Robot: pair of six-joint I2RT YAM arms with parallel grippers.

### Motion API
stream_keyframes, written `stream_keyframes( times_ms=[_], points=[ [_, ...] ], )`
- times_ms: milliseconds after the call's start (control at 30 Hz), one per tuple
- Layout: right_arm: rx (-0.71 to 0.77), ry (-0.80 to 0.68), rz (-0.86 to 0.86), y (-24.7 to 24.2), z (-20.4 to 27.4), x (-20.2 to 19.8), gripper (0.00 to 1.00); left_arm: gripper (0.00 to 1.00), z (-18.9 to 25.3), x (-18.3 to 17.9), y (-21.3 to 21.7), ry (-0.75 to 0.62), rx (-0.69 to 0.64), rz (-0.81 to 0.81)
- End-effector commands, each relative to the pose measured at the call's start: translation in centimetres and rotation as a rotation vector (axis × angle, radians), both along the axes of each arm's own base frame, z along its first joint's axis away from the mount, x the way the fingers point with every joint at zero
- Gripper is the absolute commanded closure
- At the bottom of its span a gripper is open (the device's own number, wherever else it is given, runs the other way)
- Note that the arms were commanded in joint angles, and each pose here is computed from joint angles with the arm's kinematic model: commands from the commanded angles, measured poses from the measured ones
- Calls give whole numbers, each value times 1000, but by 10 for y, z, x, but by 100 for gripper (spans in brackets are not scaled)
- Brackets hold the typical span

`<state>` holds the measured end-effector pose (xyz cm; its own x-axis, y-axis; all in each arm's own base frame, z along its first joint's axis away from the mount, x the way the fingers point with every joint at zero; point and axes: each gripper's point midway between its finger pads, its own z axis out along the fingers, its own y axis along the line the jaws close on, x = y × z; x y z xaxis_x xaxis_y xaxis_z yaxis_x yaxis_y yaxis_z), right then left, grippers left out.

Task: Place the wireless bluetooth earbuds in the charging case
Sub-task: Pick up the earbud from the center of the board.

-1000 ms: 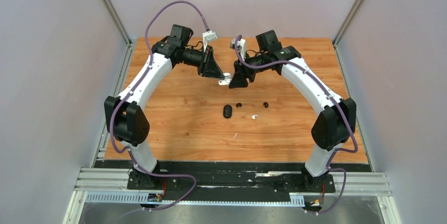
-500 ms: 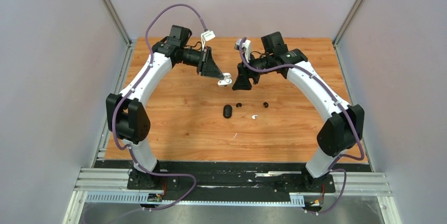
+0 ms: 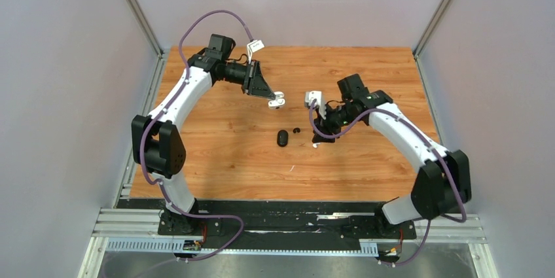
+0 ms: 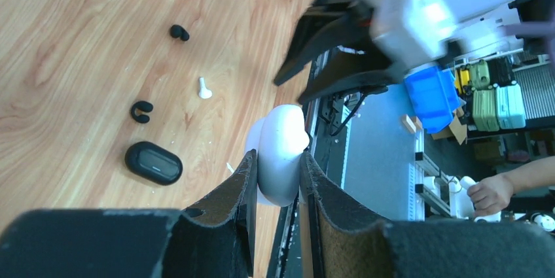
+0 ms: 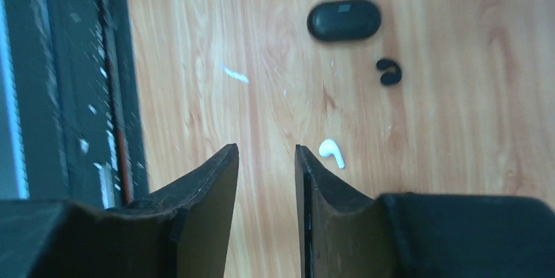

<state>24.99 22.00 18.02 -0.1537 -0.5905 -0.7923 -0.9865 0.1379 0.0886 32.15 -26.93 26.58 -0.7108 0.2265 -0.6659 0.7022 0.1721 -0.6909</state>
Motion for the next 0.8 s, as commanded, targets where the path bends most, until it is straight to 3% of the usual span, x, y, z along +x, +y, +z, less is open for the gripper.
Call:
stream_keyframes(
  times_ms=[0,200,433,767],
  points=[
    [-120,-106,146,-10,-47,16,63,100,18,-6,7,-58,4,18],
    [-286,-166,92,-15,-94,54,64,100,8,-1,16,-76,86,65],
    [-382,-190,142,-21,-133,51,65,100,3,12,27,-79,115,165],
    [-409,-153,174,-9,-149,48,68,100,-1,17,34,-63,117,185]
  ],
)
